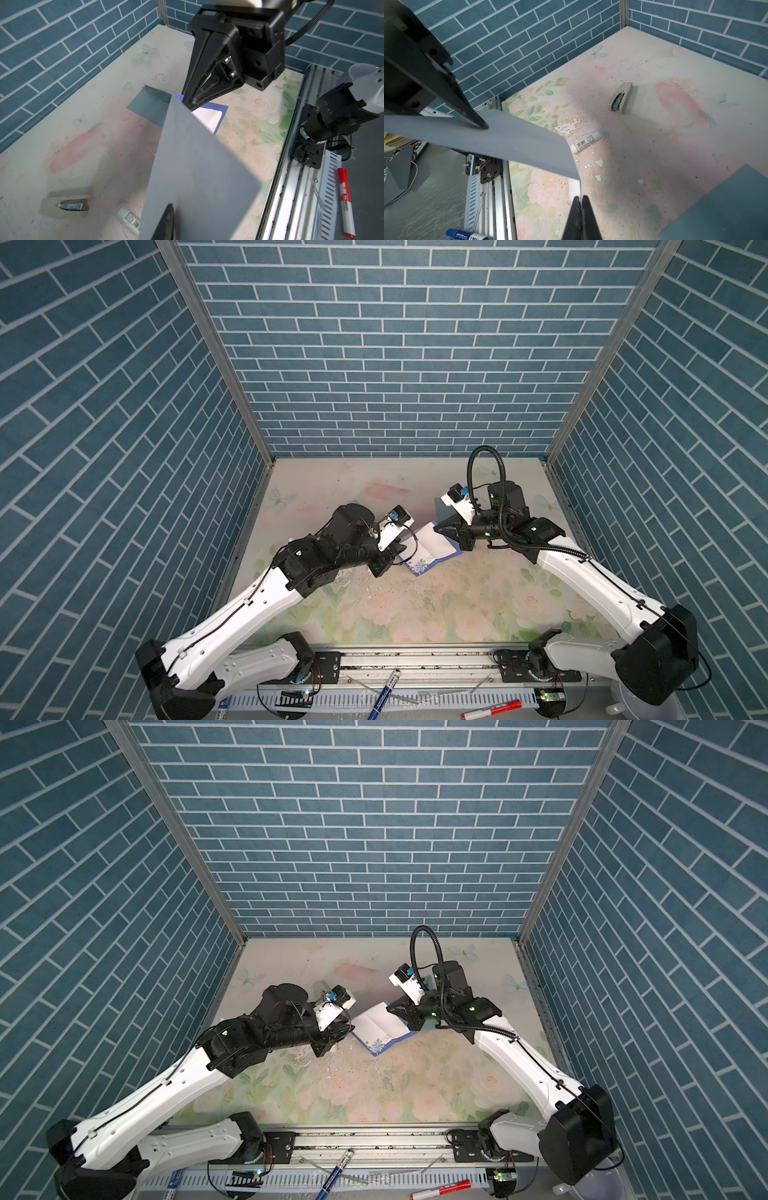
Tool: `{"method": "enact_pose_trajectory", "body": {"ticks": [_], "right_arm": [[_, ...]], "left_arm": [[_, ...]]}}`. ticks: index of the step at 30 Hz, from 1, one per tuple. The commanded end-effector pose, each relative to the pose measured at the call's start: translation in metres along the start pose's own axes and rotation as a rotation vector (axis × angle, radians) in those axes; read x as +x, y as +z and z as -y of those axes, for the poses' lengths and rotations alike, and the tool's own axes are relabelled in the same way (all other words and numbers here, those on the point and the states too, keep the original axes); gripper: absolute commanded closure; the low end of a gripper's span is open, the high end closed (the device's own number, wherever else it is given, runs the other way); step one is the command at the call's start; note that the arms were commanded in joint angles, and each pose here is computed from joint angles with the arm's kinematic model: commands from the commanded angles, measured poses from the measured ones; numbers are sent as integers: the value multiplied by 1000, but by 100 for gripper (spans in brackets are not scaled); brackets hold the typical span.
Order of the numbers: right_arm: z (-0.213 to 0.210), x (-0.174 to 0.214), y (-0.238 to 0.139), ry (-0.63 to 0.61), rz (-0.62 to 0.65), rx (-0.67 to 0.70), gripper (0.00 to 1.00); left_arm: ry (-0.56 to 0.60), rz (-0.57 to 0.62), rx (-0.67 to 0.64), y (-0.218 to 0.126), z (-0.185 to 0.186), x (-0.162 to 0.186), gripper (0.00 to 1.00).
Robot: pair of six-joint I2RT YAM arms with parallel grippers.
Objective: Place the letter into the envelope and seal it
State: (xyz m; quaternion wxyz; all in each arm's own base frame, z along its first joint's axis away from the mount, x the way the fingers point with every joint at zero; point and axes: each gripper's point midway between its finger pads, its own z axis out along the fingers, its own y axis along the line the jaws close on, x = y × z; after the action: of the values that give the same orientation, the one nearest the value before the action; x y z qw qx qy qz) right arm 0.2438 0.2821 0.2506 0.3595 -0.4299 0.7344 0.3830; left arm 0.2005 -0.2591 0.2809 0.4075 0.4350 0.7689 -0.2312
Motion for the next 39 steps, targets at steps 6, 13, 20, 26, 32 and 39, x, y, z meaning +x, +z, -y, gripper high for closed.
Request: {"method": "enact_pose_trajectory", "body": {"ticks": [6,13,20,26,32,39], "right_arm": [[11,-1,-6,-68,-5,96,100],[-1,3,-13,-213,59,77,100],[-21,-2,-24,-343,129,33,100],[-30,-3,-27,-358,146,-5,100],[-41,-9,-28,-349,163,-58,100],[-56,-14,-26,-349,179,-115,100]], "left_arm": [[45,200,18,-47,11,-35,58],[87,235,-10,-61,9,-44,44],[96,180,9,-25,5,-42,37],[136,161,21,0,2,-39,29],[175,187,51,12,7,-37,14],[227,214,50,25,7,-32,5]]}}
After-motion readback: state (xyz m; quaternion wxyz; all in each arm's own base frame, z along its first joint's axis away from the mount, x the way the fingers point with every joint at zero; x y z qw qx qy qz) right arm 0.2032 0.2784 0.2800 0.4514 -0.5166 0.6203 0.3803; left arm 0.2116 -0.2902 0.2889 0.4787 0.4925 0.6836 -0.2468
